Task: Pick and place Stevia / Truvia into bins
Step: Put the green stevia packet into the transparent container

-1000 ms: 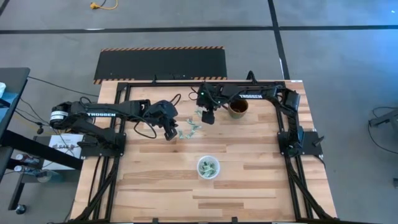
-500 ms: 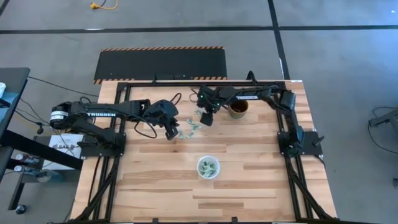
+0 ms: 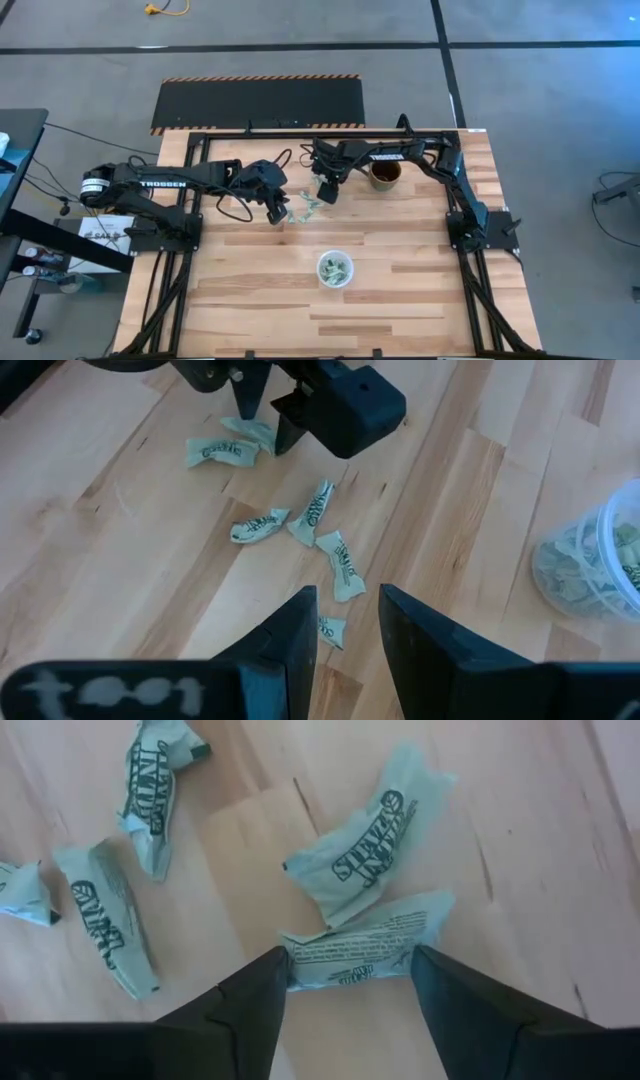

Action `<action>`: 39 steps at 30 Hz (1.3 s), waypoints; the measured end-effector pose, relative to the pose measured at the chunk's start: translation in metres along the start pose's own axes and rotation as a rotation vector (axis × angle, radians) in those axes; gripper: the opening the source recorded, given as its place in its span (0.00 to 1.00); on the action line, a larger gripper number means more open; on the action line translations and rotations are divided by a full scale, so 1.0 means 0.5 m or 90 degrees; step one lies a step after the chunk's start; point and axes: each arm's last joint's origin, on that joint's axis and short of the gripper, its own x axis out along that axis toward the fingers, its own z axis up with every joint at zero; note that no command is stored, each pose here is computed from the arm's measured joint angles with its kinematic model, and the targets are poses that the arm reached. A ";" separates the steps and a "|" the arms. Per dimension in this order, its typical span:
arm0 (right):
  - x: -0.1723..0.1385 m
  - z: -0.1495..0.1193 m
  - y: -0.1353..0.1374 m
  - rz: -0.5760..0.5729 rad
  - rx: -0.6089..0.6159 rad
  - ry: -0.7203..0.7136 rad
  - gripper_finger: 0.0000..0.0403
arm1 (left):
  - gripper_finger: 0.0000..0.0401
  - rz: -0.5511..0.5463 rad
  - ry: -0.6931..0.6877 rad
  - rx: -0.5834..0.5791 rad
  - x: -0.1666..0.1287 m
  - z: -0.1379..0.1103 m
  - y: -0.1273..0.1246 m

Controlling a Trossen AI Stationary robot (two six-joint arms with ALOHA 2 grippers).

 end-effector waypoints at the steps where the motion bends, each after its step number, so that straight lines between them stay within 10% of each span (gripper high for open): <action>1: 0.000 0.000 0.000 0.000 -0.005 0.001 0.50 | 0.24 0.002 -0.001 0.000 0.000 0.000 0.000; 16: -0.005 -0.005 0.000 -0.004 -0.037 0.016 0.04 | 0.24 0.021 -0.007 0.006 0.000 0.001 0.002; 31: -0.166 -0.013 0.033 0.000 -0.086 -0.029 0.03 | 0.24 0.038 -0.017 0.006 0.000 0.002 0.003; 39: -0.339 -0.058 0.133 0.155 -0.295 -0.119 0.02 | 0.24 0.052 -0.024 0.024 0.000 0.004 0.005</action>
